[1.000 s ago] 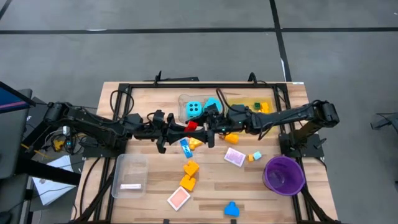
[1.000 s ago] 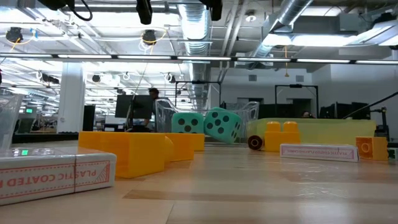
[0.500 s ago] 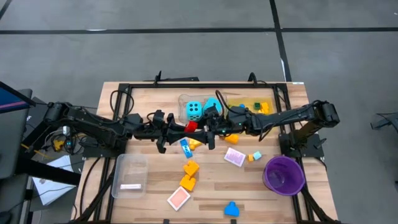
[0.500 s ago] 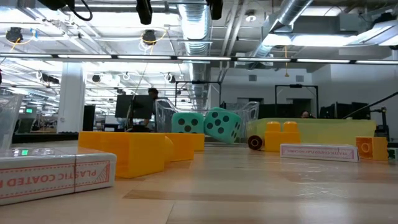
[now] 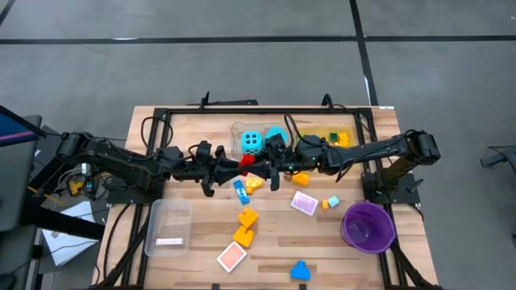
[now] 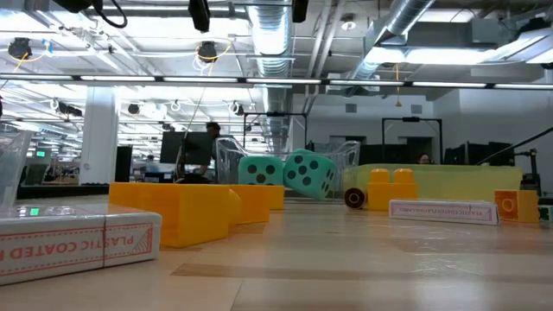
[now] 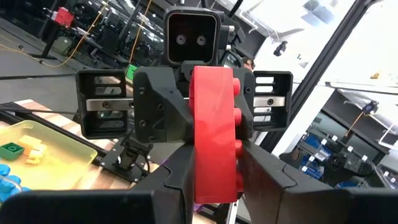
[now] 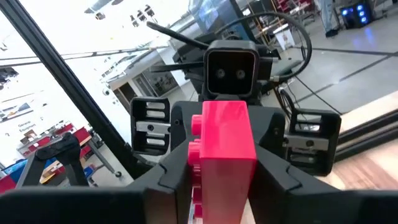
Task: Pick & Place Toys
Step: Put the red game piece into the yellow bin
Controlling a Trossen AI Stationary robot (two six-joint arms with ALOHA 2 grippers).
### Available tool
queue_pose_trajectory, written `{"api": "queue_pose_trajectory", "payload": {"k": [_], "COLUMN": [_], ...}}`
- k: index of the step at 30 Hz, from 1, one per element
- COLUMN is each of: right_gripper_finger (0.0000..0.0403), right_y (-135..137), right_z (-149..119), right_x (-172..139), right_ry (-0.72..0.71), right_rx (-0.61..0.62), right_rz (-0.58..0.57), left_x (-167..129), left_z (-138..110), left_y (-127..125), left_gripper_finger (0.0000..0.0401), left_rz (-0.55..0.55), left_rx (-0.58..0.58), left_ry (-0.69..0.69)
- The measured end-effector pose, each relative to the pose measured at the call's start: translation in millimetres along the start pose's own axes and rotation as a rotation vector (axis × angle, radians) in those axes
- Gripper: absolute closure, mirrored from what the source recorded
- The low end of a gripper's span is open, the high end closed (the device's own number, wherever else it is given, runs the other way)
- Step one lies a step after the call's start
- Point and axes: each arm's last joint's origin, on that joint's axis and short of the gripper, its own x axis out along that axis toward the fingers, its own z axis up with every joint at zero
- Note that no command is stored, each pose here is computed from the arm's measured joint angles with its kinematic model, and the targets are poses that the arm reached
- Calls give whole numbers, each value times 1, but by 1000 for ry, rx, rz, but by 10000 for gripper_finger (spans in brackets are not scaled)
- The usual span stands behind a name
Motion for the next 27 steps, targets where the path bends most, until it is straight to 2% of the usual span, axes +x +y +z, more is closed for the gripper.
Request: {"api": "queue_pose_trajectory", "payload": {"k": [8,15,24,27], "right_gripper_finger": [280,312,311,311], "right_y": [1,1,1,2], "right_z": [1,2,0,1], "right_x": [-1,-1,-1,-2], "right_ry": [3,-1,19,12], "right_rx": [0,-19,-11,-11], "right_rz": [8,7,6,9], "left_x": [0,0,0,0], "left_z": [-1,-1,-3,-6], "left_y": [-1,0,1,2], "left_gripper_finger": [309,308,275,268], "left_rz": [-12,-3,1,11], "left_rx": [8,8,15,-40], "left_ry": [12,14,25,51]}}
